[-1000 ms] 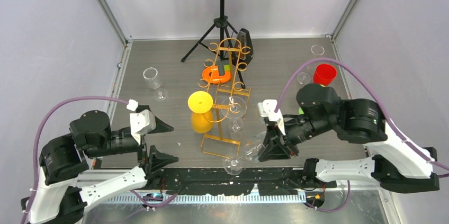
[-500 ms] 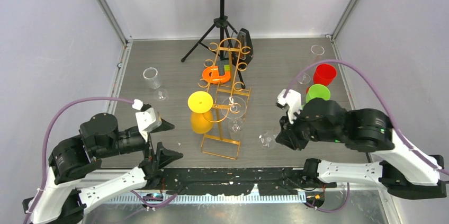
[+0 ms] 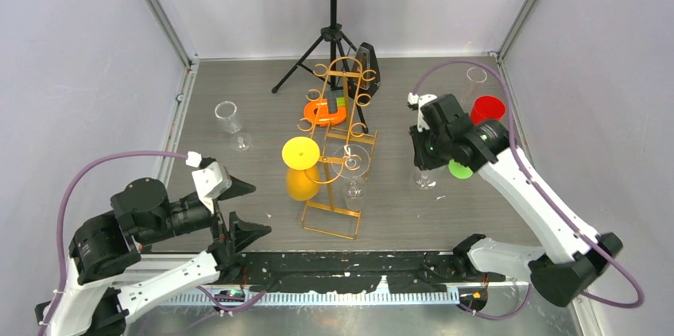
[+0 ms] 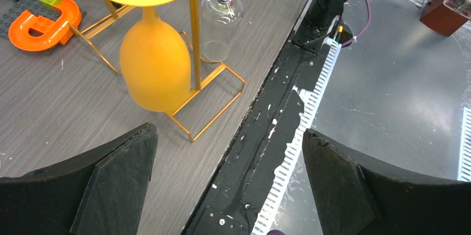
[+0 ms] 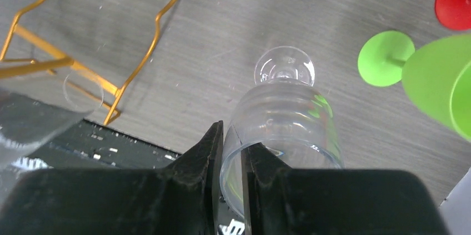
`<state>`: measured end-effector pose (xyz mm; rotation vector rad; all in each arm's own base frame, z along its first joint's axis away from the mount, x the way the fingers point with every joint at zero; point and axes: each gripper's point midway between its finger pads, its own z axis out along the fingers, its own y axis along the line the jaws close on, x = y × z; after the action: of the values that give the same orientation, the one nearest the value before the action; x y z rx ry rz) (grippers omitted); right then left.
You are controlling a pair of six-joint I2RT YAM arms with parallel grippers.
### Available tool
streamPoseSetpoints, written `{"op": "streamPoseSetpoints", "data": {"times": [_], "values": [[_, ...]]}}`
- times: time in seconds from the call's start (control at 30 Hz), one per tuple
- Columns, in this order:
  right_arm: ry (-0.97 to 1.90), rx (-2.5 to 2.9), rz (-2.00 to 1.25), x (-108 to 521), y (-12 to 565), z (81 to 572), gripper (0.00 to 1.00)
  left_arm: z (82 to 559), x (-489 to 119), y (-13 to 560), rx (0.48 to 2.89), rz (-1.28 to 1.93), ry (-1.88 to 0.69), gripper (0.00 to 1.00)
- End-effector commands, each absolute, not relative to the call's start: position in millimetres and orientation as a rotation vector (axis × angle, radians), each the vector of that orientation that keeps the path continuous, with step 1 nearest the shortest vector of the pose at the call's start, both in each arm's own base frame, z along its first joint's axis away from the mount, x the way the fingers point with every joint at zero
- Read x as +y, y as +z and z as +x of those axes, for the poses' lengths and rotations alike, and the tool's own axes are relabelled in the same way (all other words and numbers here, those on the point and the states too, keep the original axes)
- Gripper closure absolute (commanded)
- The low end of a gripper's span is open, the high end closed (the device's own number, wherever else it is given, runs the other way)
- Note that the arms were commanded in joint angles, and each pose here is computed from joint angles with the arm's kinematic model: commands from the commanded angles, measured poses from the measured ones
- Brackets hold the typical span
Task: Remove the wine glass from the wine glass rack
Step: Place the wine glass at the center of the board.
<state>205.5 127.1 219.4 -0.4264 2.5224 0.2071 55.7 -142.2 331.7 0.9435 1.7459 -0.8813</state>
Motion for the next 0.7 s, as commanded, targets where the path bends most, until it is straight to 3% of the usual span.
{"op": "streamPoseSetpoints", "data": {"times": [0.0,0.67], "values": [[0.180,2.420,-0.431,135,224,261,0.95,58,-138,344,1.695,0.877,-0.889,0.00],[0.261,2.430,-0.108,95,220,401,0.94,57,-127,340,1.712,0.835,-0.873,0.00]]}}
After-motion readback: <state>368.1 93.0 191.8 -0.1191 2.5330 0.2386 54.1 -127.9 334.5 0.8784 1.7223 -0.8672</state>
